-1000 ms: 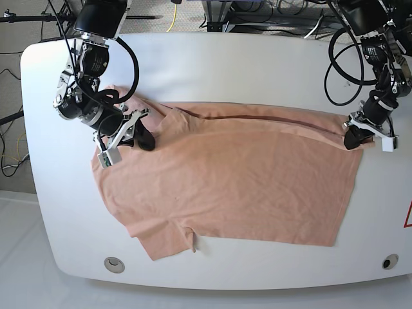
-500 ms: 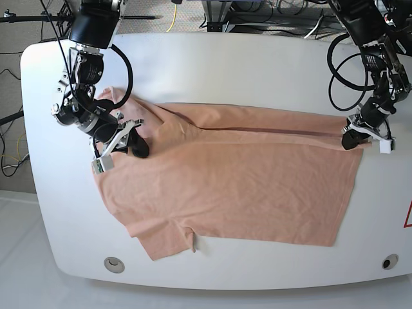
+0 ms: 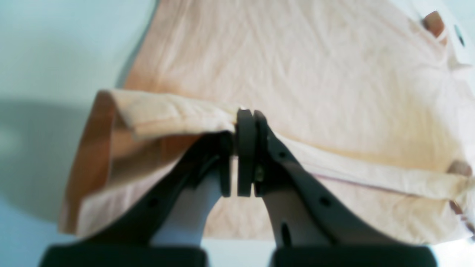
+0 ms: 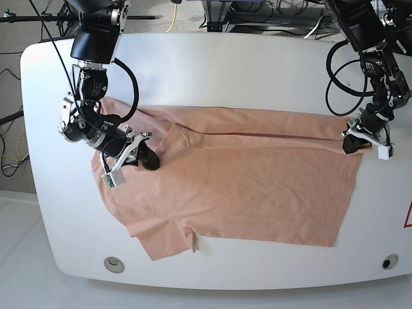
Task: Fold the T-shirt properly
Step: 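Lift both shoulder edges and drag them across the shirt toward the hem, then lower both grippers holding the shoulder edges onto the shirt body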
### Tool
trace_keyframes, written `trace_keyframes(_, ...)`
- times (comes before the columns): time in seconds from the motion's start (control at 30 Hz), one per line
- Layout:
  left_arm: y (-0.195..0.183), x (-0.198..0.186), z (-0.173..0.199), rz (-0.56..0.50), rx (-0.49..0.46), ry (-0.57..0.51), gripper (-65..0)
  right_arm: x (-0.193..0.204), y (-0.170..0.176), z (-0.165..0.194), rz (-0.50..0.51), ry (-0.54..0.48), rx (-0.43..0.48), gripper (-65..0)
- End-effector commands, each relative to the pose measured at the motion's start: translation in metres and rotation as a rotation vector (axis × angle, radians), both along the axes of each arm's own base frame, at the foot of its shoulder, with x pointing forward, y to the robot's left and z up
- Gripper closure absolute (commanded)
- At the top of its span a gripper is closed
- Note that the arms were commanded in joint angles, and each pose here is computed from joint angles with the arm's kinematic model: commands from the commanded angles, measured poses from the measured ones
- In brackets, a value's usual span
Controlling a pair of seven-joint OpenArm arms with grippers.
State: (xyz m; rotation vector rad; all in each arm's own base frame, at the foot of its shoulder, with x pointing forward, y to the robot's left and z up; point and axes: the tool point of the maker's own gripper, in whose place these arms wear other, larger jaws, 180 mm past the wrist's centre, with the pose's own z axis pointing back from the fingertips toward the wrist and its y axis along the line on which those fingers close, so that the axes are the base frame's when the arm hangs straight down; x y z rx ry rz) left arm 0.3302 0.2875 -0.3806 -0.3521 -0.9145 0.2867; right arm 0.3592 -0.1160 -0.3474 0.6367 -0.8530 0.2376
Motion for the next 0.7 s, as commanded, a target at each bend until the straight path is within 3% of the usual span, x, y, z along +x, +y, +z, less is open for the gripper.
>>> trace_keyframes(0.0, 0.006, 0.013, 0.021, 0.002, 0.012, -0.068, -0.1, 0.009, -0.002, 0.016, 0.0, -0.055, 0.01, -2.6)
trace_keyframes(0.1, 0.006, 0.017, 0.024, 0.002, 0.013, -0.078, -0.1, 0.007, -0.001, 0.014, 0.004, -0.049, 0.008, -11.7)
trace_keyframes(0.3, 0.005, 0.019, 0.027, 0.0, 0.013, -0.088, -0.4, -0.001, -0.008, 0.006, 0.003, -0.03, -0.013, -43.8)
trace_keyframes(0.4, 0.005, 0.02, 0.028, -0.002, 0.012, -0.09, -0.6, -0.001, -0.011, 0.01, 0.001, -0.041, -0.022, -56.8)
trace_keyframes(0.47, 0.005, 0.02, 0.029, -0.002, 0.013, -0.092, -0.6, -0.004, -0.016, 0.01, -0.001, -0.045, -0.037, -58.8)
trace_keyframes(0.67, -0.016, 0.028, 0.033, -0.118, 0.046, -0.104, -0.8, -0.005, -0.027, 0.021, 0.004, -0.08, -0.085, -53.9)
